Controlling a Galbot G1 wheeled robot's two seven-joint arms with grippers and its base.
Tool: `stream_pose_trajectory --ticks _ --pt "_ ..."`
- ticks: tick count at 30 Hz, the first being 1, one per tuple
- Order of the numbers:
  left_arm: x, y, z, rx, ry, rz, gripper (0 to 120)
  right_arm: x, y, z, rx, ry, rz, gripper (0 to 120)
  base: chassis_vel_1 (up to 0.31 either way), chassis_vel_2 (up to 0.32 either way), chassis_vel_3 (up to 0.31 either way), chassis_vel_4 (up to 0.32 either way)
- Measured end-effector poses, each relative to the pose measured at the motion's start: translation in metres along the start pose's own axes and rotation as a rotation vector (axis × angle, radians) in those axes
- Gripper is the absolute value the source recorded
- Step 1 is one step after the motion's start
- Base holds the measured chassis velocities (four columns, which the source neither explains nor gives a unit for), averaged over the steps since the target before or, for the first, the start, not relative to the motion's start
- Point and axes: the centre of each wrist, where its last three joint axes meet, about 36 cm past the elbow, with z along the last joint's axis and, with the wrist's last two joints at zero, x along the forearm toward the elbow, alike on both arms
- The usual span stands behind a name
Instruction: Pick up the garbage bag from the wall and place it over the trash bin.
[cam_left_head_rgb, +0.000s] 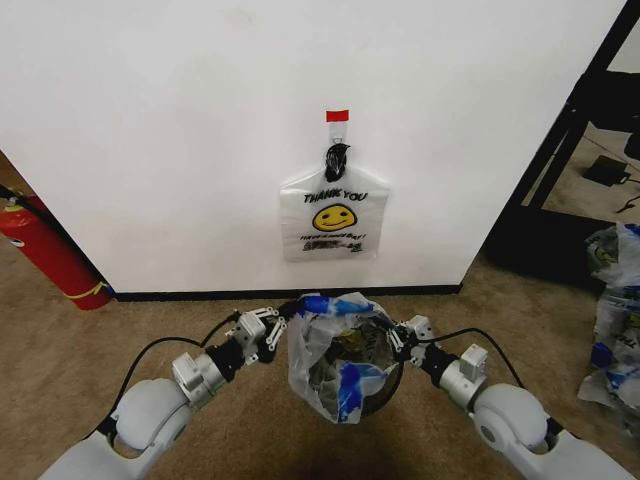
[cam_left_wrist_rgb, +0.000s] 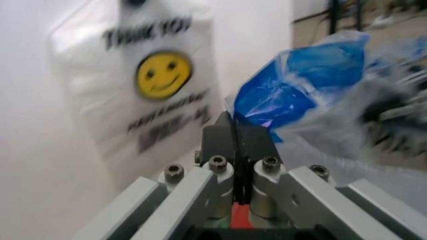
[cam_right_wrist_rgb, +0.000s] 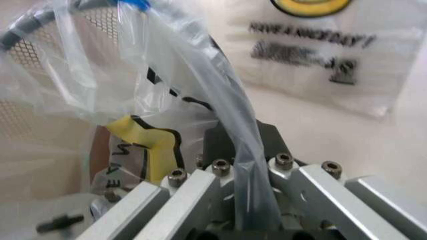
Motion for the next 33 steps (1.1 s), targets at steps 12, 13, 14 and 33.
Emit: stream_pose_trajectory --ticks 12,13,14,33 --pt "0.005 -0.010 0.011 0.008 0.100 -0.013 0 0.004 -0.024 0.016 -0.125 -0.144 -0.100 0 0.000 0.000 0.000 0.000" --pt "0.005 -0.010 0.011 0.008 0.100 -0.013 0 0.004 -0.024 0.016 -0.125 -0.144 -0.100 0 0.000 0.000 0.000 0.000" --pt "0.006 -0.012 0.012 0.010 0.100 -0.006 0 0.003 -0.023 0.017 -0.138 -0.156 -0.097 0 0.000 0.000 0.000 0.000" --pt "-0.001 -0.019 0.026 0.160 -0.068 -0.179 45 -0.037 0.051 0.032 -0.363 -0.292 0.227 0 0.000 0.000 0.000 0.000"
